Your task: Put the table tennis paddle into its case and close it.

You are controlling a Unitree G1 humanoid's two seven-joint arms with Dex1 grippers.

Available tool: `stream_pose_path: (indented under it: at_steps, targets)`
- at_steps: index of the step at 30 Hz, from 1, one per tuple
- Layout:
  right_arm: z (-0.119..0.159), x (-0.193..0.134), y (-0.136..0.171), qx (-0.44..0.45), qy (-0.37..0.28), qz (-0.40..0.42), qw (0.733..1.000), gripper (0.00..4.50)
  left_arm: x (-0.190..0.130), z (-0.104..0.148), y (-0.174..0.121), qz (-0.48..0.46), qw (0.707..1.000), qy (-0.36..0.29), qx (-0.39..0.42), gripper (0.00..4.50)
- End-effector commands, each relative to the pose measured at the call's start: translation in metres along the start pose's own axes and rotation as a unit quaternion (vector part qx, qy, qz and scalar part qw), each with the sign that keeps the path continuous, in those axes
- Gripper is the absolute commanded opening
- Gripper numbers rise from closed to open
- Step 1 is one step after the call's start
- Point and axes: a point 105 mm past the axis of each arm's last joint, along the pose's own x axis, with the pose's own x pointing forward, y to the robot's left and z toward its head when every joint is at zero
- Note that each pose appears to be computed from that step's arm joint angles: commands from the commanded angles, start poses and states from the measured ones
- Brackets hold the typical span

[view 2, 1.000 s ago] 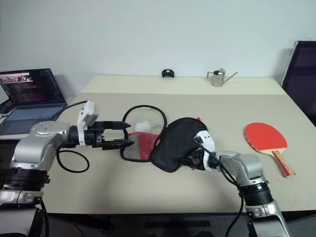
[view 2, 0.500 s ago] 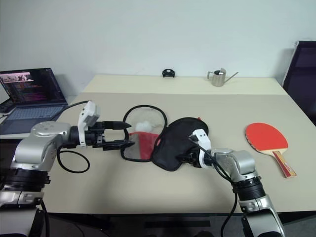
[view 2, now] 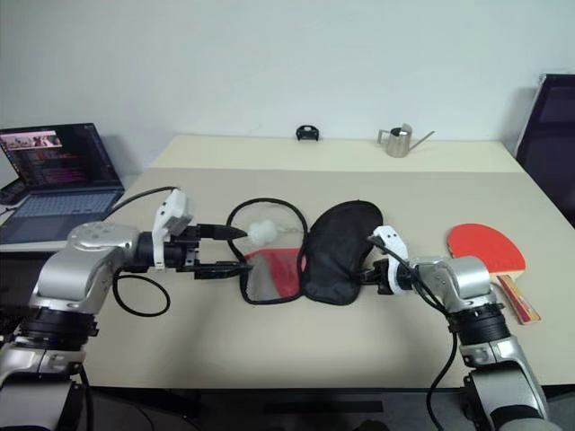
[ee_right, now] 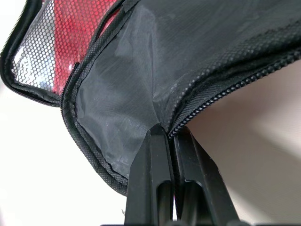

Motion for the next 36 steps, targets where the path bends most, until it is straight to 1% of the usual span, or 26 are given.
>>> stream_pose_path:
  at_steps: [1, 11, 21, 31, 36]
  targets:
    - [0.020, -0.009, -0.002, -0.033, -0.013, 0.002, 0.999, 0.03, 0.000, 0.012, -0.003, -0.009, 1.000, -0.005, 0.027, 4.50]
    - [0.029, -0.020, -0.032, -0.064, 0.021, -0.014, 0.998, 0.03, 0.005, 0.016, -0.005, -0.019, 0.999, -0.004, 0.035, 4.50]
    - [0.032, -0.031, -0.045, -0.072, 0.033, -0.022, 0.997, 0.03, 0.009, 0.020, -0.007, -0.027, 0.999, -0.003, 0.041, 4.50]
    - [0.022, -0.054, -0.058, -0.057, 0.046, -0.039, 0.997, 0.03, 0.014, 0.022, -0.007, -0.036, 0.998, -0.001, 0.045, 4.50]
    - [0.017, -0.053, -0.065, -0.051, 0.052, -0.059, 0.996, 0.03, 0.017, 0.023, -0.006, -0.040, 0.998, -0.003, 0.047, 4.50]
